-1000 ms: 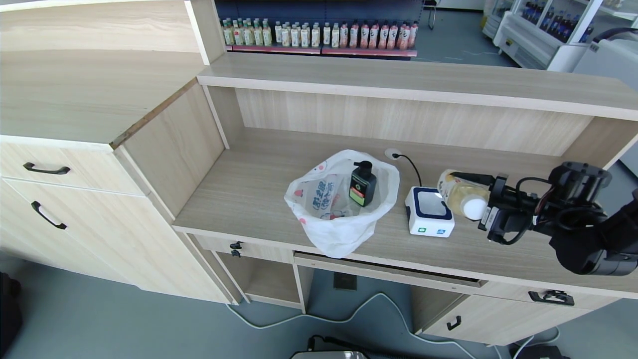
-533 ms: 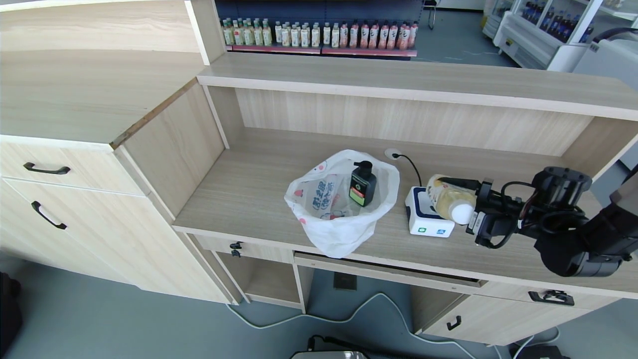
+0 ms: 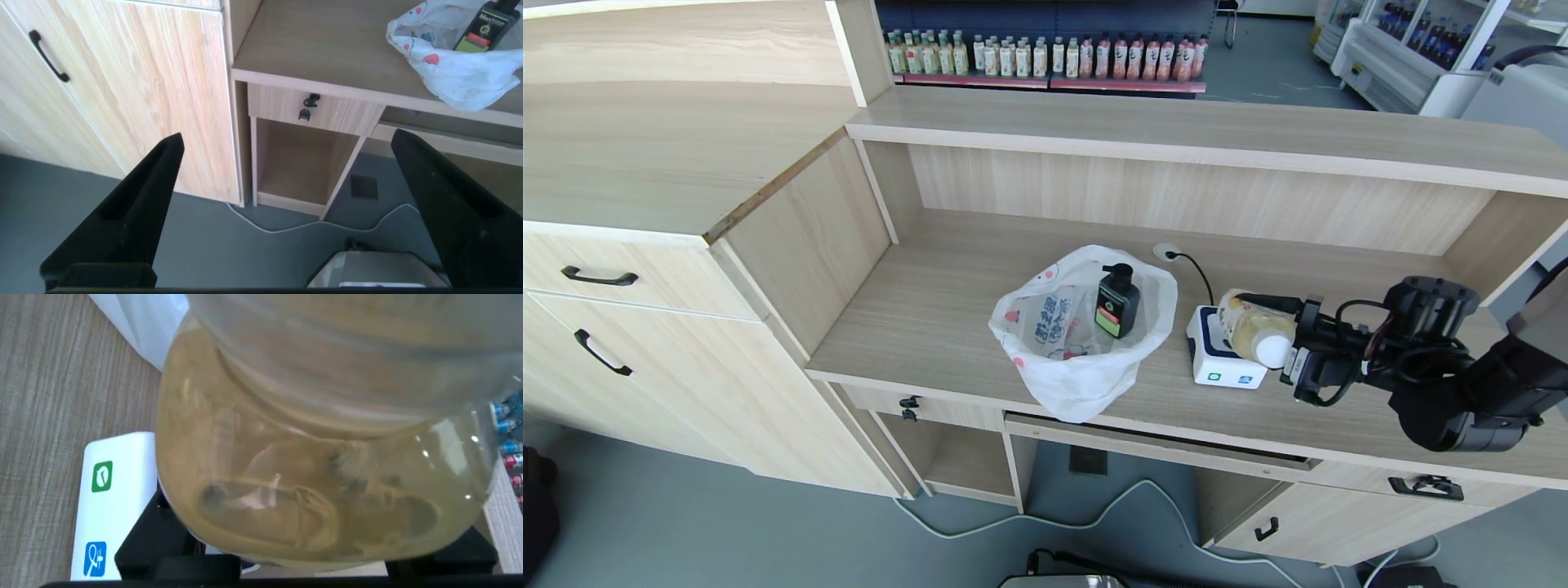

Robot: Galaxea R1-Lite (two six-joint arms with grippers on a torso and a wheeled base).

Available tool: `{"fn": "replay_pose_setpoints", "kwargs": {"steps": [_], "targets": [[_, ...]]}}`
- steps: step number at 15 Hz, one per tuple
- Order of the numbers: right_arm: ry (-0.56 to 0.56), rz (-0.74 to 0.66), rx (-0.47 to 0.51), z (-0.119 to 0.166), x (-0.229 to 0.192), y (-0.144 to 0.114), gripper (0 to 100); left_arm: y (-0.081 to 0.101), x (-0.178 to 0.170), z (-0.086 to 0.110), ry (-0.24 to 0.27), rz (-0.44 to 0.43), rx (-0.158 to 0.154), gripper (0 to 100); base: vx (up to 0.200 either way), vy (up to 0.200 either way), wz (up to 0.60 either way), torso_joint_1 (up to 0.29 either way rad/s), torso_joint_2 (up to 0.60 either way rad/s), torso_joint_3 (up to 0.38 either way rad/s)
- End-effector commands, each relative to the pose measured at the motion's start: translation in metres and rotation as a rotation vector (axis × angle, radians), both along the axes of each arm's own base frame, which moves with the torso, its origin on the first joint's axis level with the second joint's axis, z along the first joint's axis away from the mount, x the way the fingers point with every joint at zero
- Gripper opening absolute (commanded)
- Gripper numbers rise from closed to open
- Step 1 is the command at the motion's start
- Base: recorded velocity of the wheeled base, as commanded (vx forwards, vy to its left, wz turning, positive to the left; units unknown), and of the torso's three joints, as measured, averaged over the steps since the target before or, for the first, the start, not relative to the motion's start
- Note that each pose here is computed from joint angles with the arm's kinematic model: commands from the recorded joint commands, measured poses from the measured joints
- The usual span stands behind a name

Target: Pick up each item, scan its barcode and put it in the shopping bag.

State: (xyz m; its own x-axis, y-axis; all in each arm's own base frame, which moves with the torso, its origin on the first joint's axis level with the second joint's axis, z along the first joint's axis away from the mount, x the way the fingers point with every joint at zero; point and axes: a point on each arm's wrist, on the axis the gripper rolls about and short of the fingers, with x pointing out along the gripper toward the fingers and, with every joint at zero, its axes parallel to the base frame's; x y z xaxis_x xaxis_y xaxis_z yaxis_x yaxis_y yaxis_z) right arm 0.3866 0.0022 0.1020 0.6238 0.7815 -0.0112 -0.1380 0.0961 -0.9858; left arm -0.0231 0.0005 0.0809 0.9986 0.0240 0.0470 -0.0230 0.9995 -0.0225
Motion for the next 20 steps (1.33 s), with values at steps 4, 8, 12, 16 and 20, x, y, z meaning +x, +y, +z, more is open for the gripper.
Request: {"fn": "replay_pose_setpoints", "kwargs": {"steps": [4, 8, 12, 16, 20], "targets": [[0.008, 0.008, 0.035, 0.005, 0.009, 0.003, 0, 0.000, 0.000, 0.000, -0.001, 0.000, -0.002, 100, 0.000, 0.000, 0.00, 0.000, 0.00, 0.000], [0.007, 0.007, 0.035, 0.004, 0.013, 0.002, 0, 0.000, 0.000, 0.000, -0.001, 0.001, 0.000, 100, 0.000, 0.000, 0.00, 0.000, 0.00, 0.000], [0.011, 0.003, 0.035, 0.001, 0.016, 0.002, 0, 0.000, 0.000, 0.000, -0.001, 0.000, -0.002, 100, 0.000, 0.000, 0.00, 0.000, 0.00, 0.000], [0.001, 0.007, 0.035, 0.000, 0.021, 0.003, 0, 0.000, 0.000, 0.000, -0.001, 0.001, 0.000, 100, 0.000, 0.000, 0.00, 0.000, 0.00, 0.000], [0.005, 0.008, 0.036, -0.001, 0.022, 0.004, 0, 0.000, 0.000, 0.000, -0.001, 0.001, 0.000, 100, 0.000, 0.000, 0.00, 0.000, 0.00, 0.000]]}}
